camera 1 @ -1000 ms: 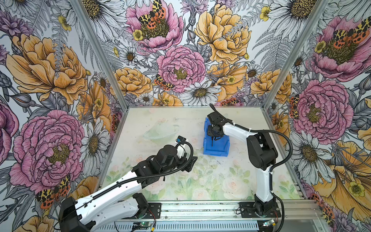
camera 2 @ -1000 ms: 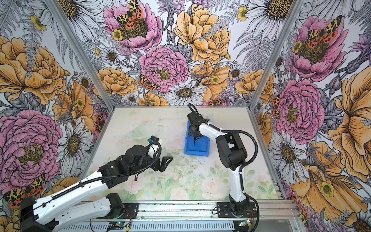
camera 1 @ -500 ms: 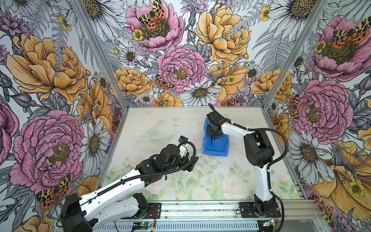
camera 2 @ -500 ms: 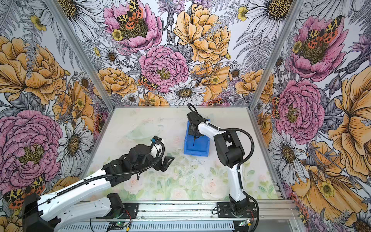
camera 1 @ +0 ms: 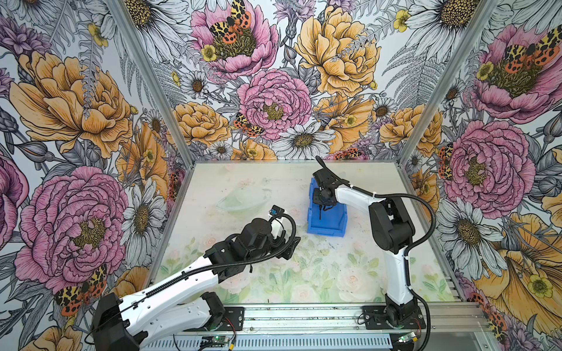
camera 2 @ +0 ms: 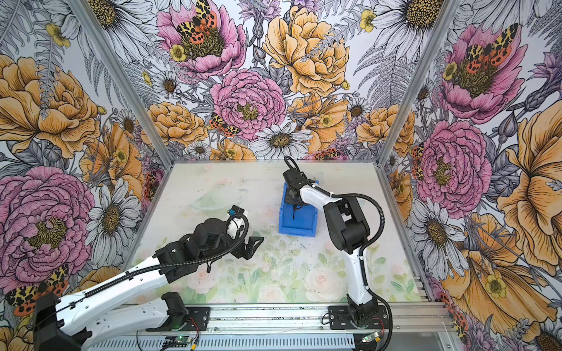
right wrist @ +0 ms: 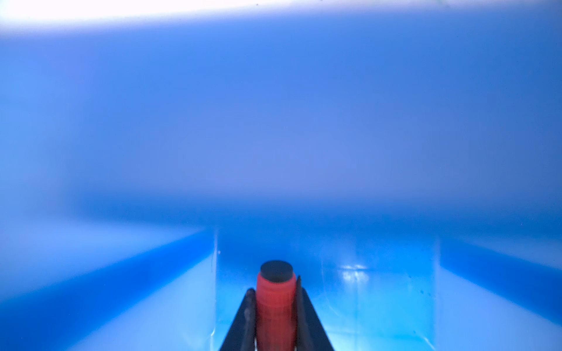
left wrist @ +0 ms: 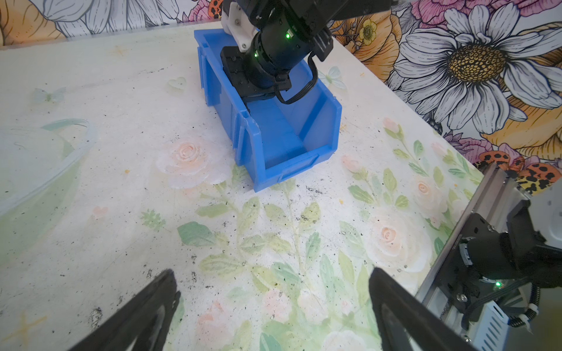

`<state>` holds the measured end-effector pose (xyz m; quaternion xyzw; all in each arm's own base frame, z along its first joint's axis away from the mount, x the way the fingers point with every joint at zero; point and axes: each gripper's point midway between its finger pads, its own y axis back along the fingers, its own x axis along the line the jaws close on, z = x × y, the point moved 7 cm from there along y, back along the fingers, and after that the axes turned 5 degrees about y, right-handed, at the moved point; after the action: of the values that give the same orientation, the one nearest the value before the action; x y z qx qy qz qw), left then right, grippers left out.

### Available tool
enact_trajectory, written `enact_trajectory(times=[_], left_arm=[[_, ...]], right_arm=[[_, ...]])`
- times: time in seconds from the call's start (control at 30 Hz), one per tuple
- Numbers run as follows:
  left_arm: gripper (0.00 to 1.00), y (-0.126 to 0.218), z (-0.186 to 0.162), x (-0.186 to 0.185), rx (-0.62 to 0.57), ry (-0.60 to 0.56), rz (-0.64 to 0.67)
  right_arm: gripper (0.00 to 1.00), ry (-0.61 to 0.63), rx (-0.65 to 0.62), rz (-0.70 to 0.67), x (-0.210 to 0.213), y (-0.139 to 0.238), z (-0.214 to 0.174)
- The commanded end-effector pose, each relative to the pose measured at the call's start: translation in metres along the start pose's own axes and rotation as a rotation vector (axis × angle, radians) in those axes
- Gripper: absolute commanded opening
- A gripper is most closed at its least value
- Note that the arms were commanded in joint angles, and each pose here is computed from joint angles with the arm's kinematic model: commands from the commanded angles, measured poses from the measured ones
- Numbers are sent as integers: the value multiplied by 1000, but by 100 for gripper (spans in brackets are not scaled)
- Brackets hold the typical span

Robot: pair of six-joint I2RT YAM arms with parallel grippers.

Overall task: Put the screwdriver in the bin
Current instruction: 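Lower the screwdriver into the blue bin and open the right gripper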

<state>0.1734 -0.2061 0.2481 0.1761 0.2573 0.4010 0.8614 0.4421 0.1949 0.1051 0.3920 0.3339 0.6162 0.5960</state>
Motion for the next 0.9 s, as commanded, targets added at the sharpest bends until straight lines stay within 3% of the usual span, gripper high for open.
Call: enact_trajectory(times=[0.0,0.37,0.87], left_arm=[[99,7,7,-2,-54,28,-10],[99,15,2,0,-66,56,-20],[99,36,-8,11,-84,85,12]], right_arm=[[24,-6,27,-10,-3,-5,-7],[28,-14,-12,2,-1,10,-1],[36,-41,-115,23,-3,66,10]])
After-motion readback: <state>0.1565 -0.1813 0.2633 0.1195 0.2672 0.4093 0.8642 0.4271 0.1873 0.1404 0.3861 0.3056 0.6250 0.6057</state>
